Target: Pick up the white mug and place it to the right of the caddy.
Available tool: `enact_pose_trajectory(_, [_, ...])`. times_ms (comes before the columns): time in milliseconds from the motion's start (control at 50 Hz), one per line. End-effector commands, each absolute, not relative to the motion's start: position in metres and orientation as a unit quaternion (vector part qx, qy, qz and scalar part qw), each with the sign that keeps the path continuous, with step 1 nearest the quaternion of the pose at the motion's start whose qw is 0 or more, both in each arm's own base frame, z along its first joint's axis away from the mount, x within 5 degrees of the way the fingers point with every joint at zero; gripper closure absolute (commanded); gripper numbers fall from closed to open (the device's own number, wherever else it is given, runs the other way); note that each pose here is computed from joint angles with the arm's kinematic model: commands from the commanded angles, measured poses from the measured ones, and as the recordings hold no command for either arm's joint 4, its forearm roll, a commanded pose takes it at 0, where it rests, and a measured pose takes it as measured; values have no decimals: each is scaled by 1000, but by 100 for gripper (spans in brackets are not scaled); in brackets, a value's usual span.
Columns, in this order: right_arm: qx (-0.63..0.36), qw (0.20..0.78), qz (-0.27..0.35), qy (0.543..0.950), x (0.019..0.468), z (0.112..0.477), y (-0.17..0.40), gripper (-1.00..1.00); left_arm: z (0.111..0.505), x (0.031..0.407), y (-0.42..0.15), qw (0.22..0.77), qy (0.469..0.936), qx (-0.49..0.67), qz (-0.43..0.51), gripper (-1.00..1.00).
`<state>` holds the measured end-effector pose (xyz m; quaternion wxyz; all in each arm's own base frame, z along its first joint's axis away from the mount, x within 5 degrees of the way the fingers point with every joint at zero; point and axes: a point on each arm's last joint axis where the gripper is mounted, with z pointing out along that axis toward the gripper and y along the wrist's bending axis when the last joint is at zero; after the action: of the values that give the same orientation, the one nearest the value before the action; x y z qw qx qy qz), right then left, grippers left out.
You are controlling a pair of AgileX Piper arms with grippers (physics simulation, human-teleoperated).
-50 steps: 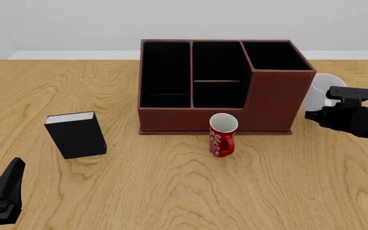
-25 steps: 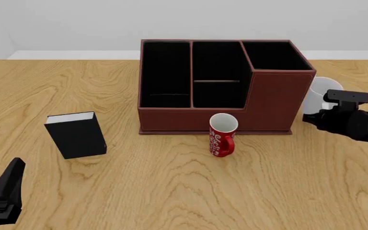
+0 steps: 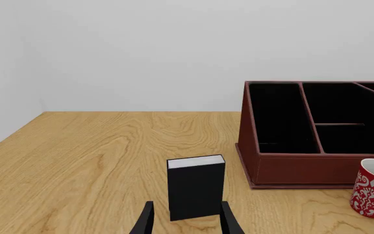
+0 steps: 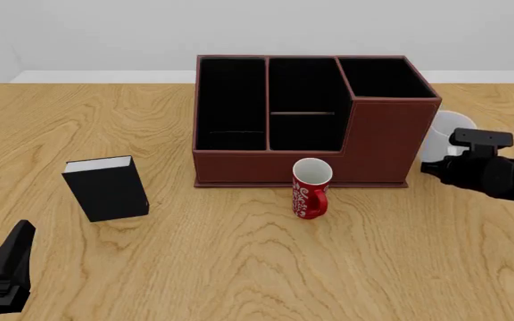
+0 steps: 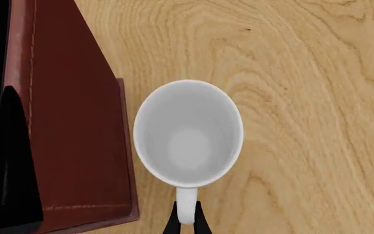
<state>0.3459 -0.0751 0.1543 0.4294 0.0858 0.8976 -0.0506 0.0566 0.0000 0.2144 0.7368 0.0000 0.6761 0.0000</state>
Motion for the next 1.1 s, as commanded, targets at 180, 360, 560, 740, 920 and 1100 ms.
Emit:
enact_pose_trajectory(180, [94,428,-50,898,348,150,-78,100,214,57,0,737,676,0,0,-100])
enact_pose_trajectory(360, [94,424,-48,899,349,144,-77,100,214,57,0,737,676,0,0,-100])
enact_pose_trajectory(560, [94,425,-47,899,349,146,-76,100,214,57,0,737,676,0,0,-100])
enact_pose_trajectory(740, [96,424,-47,899,349,143,-77,100,214,57,0,737,676,0,0,-100])
enact_pose_trajectory(920, [97,422,-46,900,350,141,-77,100,214,57,0,737,676,0,0,-100])
enact_pose_trajectory(1100, [98,420,-46,901,351,137,-77,100,214,57,0,737,676,0,0,-100])
